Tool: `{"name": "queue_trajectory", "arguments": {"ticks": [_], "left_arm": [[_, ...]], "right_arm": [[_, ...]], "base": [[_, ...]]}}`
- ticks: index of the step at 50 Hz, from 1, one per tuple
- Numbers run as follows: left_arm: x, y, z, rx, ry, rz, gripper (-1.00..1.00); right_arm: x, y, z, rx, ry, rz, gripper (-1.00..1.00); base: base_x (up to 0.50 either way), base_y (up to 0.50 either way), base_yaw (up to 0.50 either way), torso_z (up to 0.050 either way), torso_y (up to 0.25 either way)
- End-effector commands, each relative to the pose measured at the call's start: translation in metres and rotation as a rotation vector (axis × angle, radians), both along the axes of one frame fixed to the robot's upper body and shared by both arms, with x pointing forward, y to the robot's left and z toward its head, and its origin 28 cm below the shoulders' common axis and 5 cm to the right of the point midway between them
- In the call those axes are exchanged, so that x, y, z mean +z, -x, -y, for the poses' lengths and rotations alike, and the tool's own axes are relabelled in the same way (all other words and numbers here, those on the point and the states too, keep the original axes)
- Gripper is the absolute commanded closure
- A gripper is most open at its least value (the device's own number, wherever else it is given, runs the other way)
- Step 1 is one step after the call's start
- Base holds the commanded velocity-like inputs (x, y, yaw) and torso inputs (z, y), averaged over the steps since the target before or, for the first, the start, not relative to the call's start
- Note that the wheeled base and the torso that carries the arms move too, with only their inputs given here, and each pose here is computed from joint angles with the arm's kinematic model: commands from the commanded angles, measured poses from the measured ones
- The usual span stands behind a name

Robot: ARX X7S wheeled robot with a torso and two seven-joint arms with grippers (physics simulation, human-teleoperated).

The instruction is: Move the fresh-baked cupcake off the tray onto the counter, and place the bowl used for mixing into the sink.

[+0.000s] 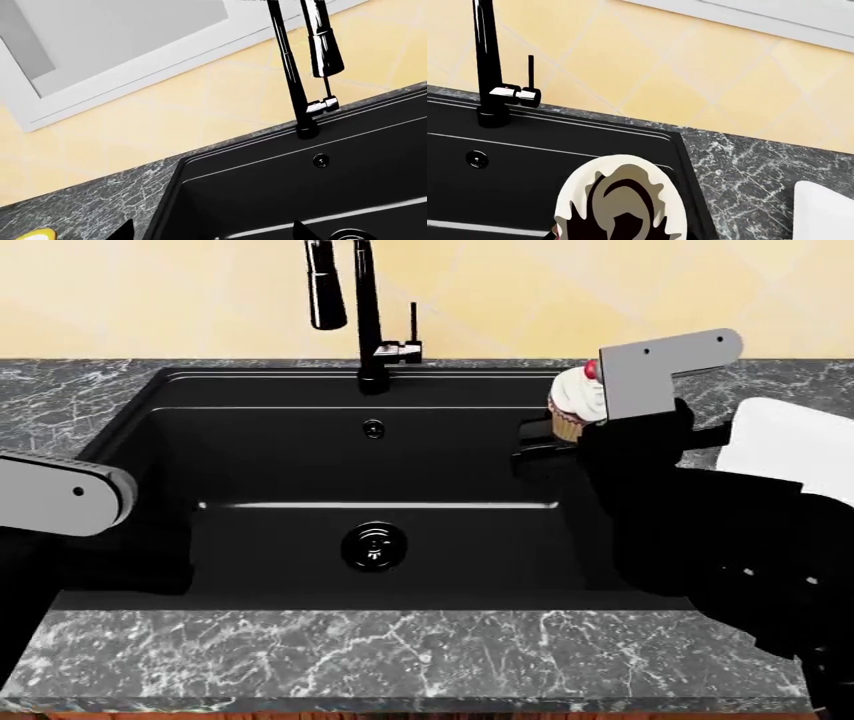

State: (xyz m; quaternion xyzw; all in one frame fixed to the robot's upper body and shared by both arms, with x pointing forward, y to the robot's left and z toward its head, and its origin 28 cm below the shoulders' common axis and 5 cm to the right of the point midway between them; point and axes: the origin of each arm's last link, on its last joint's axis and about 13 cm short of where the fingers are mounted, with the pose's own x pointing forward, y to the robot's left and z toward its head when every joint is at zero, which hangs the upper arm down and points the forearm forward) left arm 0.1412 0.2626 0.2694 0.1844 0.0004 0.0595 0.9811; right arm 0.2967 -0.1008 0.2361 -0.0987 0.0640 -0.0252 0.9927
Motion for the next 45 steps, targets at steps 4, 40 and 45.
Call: {"name": "queue_trajectory", "arguments": {"ticks": [4, 40, 45], "left_arm": [[0.0012, -0.0004, -0.0001, 0.001, 0.0, 0.005, -1.0], [0.0002, -0.0009, -0.0008, 0.001, 0.0, 0.008, -1.0], [0.0007, -0.001, -0.0006, 0.001, 0.0, 0.008, -1.0]], "right_arm": [[-0.0006, -0.0005, 0.0006, 0.002, 0.02, 0.011, 1.0], [-0.0063, -0.0011, 0.0015, 0.004, 0.034, 0.012, 1.0], [-0.0068, -0.001, 0.0016, 0.005, 0.032, 0.009, 1.0]], "base": [[0.0, 0.5, 0.0, 0.0, 0.0], [0.0, 0.5, 0.0, 0.0, 0.0], [0.0, 0.5, 0.0, 0.0, 0.002]]}}
